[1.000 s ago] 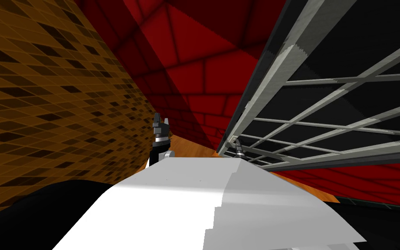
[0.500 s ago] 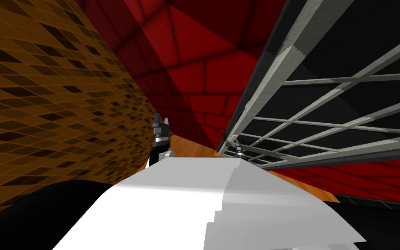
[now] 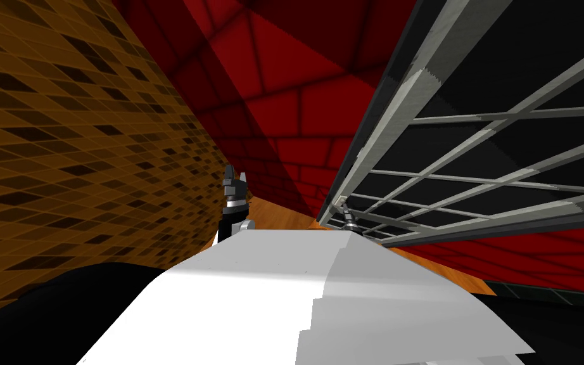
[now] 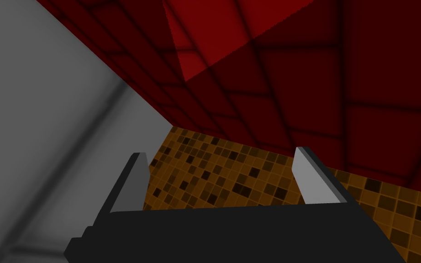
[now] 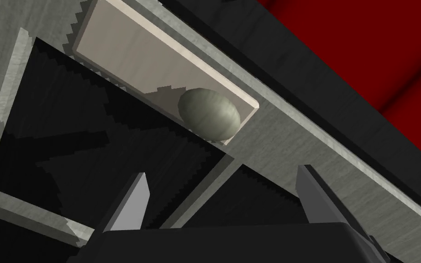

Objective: Pull the door open

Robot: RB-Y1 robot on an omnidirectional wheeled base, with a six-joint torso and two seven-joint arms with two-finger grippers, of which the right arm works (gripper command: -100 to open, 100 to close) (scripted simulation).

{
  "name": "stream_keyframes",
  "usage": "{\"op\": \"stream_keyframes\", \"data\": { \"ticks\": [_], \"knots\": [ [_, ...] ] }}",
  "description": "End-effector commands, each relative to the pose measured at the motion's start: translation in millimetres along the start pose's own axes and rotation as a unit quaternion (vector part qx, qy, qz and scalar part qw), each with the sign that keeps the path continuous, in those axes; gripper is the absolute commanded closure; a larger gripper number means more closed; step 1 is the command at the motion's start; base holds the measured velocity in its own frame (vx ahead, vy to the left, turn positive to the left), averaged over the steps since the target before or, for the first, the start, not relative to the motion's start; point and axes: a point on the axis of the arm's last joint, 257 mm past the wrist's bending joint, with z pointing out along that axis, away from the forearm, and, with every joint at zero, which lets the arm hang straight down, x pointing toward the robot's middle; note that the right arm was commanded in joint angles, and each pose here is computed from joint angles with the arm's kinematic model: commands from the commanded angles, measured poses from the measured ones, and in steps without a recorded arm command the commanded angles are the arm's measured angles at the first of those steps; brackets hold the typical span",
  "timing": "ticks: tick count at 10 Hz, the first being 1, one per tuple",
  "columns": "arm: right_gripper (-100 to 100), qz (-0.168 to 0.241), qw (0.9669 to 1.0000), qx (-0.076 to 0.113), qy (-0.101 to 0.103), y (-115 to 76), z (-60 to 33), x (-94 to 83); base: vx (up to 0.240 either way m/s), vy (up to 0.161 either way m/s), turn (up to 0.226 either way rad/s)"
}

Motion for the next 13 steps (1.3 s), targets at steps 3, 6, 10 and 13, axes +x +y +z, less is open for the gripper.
{"op": "stream_keyframes", "data": {
  "ticks": [3, 6, 10, 13],
  "knots": [
    [-100, -0.055, 0.9985, 0.001, 0.002, -2.2, 0.1, -0.9, -0.020, 0.017, -0.006],
    [-100, -0.100, 0.9950, 0.002, 0.004, -4.2, 0.2, -1.6, -0.028, 0.023, -0.009],
    [-100, -0.150, 0.9887, 0.002, 0.007, -6.2, 0.2, -2.2, -0.022, 0.020, -0.008],
    [-100, -0.196, 0.9806, 0.003, 0.009, -8.1, 0.2, -2.8, -0.019, 0.013, -0.006]
  ]
}}
